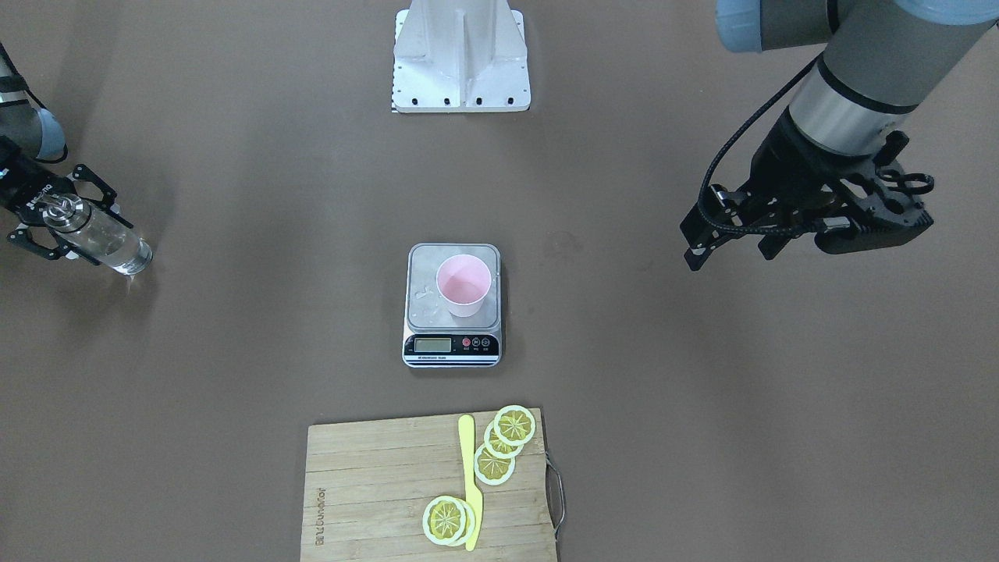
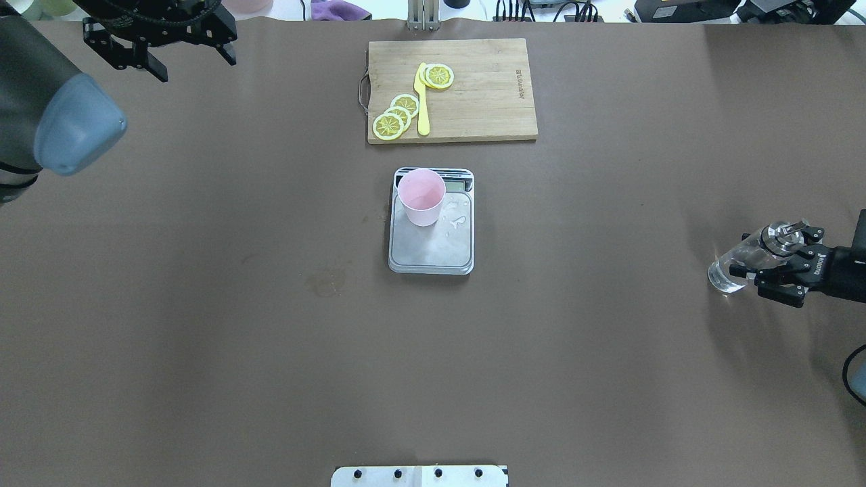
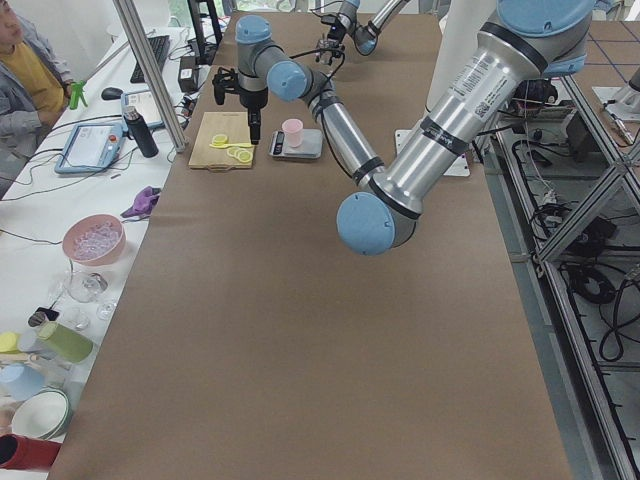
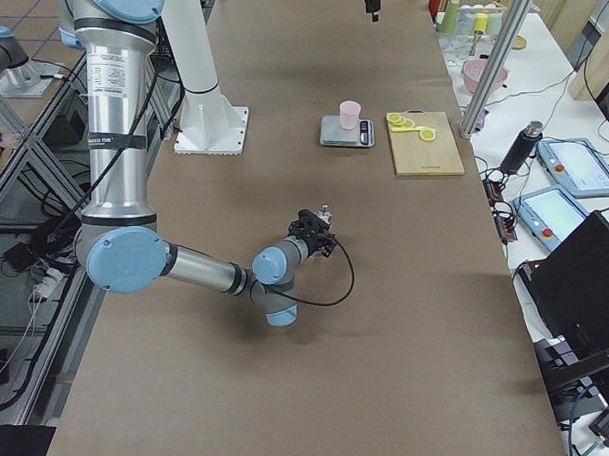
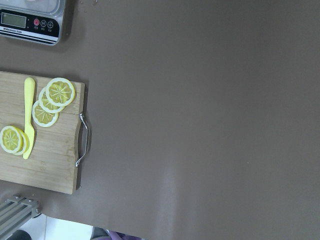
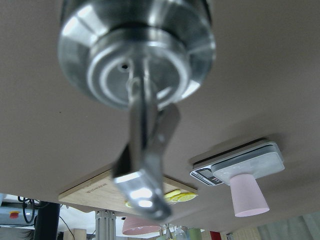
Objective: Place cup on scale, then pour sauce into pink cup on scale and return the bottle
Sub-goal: 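Lift the sauce bottle with the right gripper and carry it toward the pink cup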
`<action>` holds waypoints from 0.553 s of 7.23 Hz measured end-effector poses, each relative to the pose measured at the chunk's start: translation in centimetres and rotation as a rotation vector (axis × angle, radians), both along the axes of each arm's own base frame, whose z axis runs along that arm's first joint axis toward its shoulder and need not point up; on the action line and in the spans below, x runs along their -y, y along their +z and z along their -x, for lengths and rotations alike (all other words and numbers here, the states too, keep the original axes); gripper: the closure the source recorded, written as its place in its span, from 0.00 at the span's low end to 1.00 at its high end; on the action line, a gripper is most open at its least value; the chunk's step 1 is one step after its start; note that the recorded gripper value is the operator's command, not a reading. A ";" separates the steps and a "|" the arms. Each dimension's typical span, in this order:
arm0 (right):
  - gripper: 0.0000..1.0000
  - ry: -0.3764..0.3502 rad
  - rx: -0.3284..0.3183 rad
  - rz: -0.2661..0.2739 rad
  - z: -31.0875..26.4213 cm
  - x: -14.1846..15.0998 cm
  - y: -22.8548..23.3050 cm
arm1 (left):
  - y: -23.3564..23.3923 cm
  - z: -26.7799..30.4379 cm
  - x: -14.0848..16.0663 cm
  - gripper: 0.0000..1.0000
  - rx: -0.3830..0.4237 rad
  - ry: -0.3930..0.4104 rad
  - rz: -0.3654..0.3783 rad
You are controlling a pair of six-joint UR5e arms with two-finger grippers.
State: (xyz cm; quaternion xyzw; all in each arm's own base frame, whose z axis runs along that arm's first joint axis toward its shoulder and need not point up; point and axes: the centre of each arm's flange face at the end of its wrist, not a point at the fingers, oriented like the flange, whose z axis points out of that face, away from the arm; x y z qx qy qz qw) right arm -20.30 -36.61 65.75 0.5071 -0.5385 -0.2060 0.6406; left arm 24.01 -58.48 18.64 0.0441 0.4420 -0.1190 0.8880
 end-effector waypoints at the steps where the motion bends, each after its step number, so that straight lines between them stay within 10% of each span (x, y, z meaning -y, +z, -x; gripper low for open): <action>1: 0.98 -0.002 0.006 -0.007 0.3 0.2 -0.3 | 0.0 0.0 0.0 0.03 0.000 0.000 0.000; 4: 1.00 0.012 0.038 -0.034 2.0 2.5 -2.9 | 0.1 0.0 0.0 0.03 0.000 0.000 0.000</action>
